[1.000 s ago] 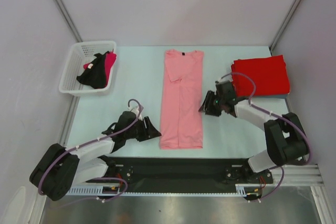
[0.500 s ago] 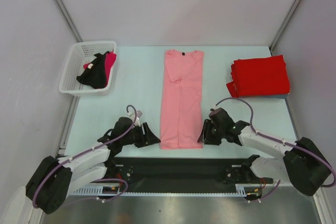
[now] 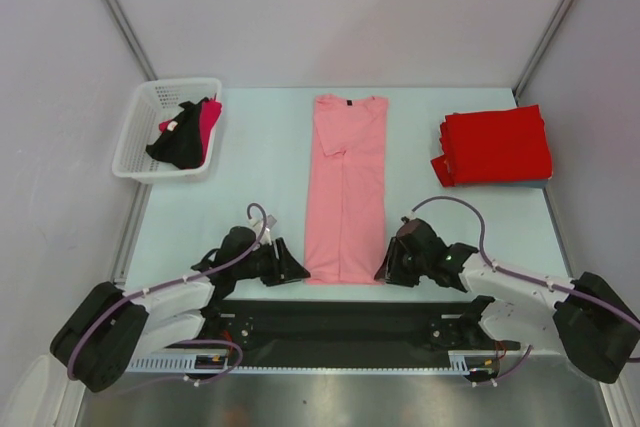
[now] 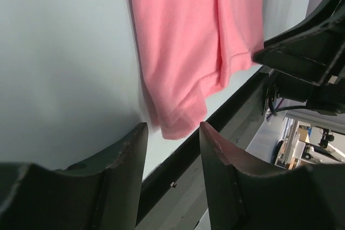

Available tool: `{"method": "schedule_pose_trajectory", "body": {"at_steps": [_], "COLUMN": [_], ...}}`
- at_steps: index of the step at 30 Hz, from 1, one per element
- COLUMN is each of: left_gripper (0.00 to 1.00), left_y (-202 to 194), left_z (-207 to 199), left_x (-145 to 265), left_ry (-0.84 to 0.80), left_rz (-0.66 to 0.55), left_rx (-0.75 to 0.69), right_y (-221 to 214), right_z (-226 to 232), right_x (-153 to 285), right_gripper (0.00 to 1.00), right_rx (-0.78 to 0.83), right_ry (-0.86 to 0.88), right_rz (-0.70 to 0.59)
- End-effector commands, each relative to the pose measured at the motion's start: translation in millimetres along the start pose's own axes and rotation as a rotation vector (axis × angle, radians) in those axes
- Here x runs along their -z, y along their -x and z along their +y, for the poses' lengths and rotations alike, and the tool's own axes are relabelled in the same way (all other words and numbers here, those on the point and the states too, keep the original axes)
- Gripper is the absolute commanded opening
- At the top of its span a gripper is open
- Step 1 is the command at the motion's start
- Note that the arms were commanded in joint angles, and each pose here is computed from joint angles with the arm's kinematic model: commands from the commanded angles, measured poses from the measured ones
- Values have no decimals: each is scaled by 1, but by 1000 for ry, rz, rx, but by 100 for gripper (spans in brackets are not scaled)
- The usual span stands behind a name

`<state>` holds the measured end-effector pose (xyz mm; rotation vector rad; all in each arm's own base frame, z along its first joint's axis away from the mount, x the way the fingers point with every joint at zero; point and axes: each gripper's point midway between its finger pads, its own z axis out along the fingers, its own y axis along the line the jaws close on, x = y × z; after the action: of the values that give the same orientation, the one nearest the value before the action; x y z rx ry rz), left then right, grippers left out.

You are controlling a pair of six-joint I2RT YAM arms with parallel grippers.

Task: Fold and stack the t-shirts
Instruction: Fold the tshirt

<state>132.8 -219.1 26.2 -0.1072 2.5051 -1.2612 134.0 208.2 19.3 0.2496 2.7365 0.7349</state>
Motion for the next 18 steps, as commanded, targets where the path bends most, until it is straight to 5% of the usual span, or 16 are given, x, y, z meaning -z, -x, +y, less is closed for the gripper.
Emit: {"method": "schedule_pose_trajectory", "body": {"at_steps": [1, 3, 8, 18], "left_gripper": [49, 47, 47, 31], "left_y": [-6, -5, -2, -1], "left_z": [4, 5, 4, 7], "left_x": [-2, -3, -7, -12], "left_ry": [6, 13, 19, 30], "left_rz": [17, 14, 23, 31], "left_rx": [10, 9, 11, 15], "right_y": [-7, -6, 0, 8], "right_z": [-18, -22, -22, -17], "right_x": [2, 4, 8, 5], "right_gripper": [43, 50, 50, 34], "right_rx": [-11, -12, -13, -51], "right_ry": [-57, -78, -67, -16], "right_rz": [-2, -10, -35, -44]}}
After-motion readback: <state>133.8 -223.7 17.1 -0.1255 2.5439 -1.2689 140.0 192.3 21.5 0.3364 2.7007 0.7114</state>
